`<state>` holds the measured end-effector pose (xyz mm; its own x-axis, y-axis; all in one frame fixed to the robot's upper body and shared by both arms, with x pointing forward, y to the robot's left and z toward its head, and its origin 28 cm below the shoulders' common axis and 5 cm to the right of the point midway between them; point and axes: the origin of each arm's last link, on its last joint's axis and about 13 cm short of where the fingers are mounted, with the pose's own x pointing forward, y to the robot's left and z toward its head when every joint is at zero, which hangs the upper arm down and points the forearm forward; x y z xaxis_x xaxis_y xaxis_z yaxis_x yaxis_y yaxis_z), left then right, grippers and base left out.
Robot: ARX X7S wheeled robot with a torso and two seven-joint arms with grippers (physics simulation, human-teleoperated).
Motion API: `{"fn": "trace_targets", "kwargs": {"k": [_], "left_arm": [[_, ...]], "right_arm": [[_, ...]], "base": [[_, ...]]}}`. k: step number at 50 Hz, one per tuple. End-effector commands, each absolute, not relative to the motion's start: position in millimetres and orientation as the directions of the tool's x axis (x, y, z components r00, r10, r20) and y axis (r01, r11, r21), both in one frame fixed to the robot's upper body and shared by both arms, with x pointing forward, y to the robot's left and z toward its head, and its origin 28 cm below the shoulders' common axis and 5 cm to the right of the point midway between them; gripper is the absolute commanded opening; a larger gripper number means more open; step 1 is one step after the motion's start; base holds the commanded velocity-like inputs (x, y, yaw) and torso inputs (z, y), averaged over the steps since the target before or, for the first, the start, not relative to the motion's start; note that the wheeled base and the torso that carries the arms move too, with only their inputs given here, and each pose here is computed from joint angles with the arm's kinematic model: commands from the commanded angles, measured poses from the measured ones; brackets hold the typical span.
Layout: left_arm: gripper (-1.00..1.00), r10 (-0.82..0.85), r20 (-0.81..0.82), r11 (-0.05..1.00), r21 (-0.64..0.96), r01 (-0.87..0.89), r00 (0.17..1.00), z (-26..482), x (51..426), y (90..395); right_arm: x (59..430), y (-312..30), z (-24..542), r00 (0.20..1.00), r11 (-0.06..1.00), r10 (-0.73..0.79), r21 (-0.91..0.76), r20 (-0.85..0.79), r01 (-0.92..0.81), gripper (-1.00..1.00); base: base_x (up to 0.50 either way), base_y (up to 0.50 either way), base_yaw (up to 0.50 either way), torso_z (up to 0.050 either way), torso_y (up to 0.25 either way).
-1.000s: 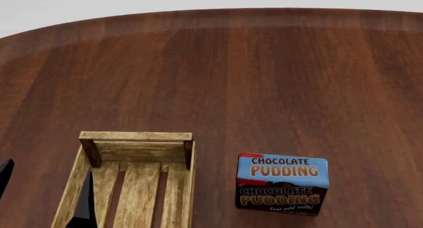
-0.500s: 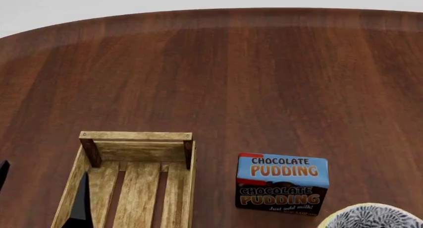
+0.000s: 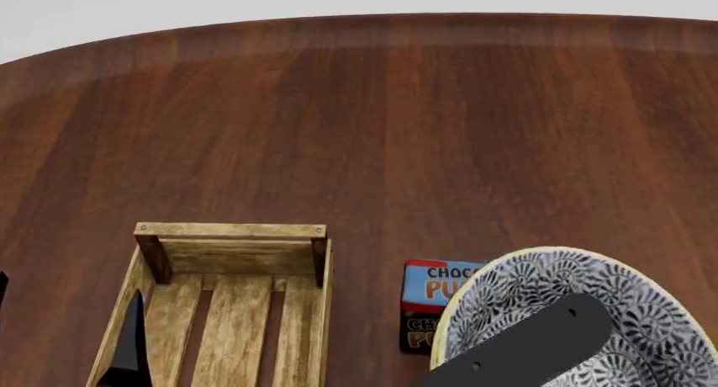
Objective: Stack the left bowl on the right bowl and place them in the tray.
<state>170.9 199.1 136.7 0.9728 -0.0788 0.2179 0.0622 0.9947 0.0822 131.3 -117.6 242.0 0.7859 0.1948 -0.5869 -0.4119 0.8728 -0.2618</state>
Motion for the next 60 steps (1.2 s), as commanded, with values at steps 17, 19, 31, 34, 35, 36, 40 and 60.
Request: {"fn": "trace_targets", "kwargs": {"k": [17,19,31,34,35,36,40,60], "left_arm": [[1.0,-0.075,0.215,0.995,0.083,0.058,0.974,135.9,170.3,199.8],[1.0,-0.076,0.215,0.995,0.085,0.059,0.974,135.8,169.9,199.8],[1.0,-0.065,0.215,0.995,0.084,0.048,0.974,134.8,169.0,202.4],[1.0,-0.062,0.214,0.995,0.084,0.045,0.975,134.2,168.3,202.8],[1.0,-0.061,0.213,0.996,0.084,0.044,0.975,134.3,168.1,203.1],[1.0,-0.059,0.213,0.996,0.083,0.042,0.975,134.0,168.0,203.7],[1.0,-0.053,0.213,0.996,0.086,0.035,0.976,134.4,167.8,205.0],[1.0,0.035,0.217,0.993,0.101,-0.058,0.976,140.9,167.2,222.3]], "right_arm": [[169.9,-103.7,304.3,0.791,0.775,0.262,-0.367,-0.554,-0.514,-1.0],[174.0,-101.5,305.8,0.782,0.767,0.275,-0.363,-0.559,-0.53,-1.0],[190.6,-87.9,309.9,0.746,0.719,0.33,-0.359,-0.578,-0.596,-1.0],[195.6,-83.6,309.7,0.736,0.703,0.341,-0.361,-0.585,-0.613,-1.0],[197.4,-82.1,309.9,0.732,0.698,0.35,-0.358,-0.585,-0.62,-1.0],[198.8,-81.1,310.1,0.731,0.695,0.351,-0.36,-0.584,-0.622,-1.0],[204.8,-75.6,310.2,0.719,0.677,0.375,-0.356,-0.586,-0.644,-1.0],[234.0,-54.3,300.7,0.655,0.6,0.45,-0.337,-0.608,-0.726,-1.0]], "base": [[0.0,0.0,0.0,0.0,0.001],[0.0,0.0,0.0,0.0,0.0],[0.0,0.0,0.0,0.0,0.0],[0.0,0.0,0.0,0.0,0.0],[0.0,0.0,0.0,0.0,0.0],[0.0,0.0,0.0,0.0,0.0],[0.0,0.0,0.0,0.0,0.0],[0.0,0.0,0.0,0.0,0.001]]}}
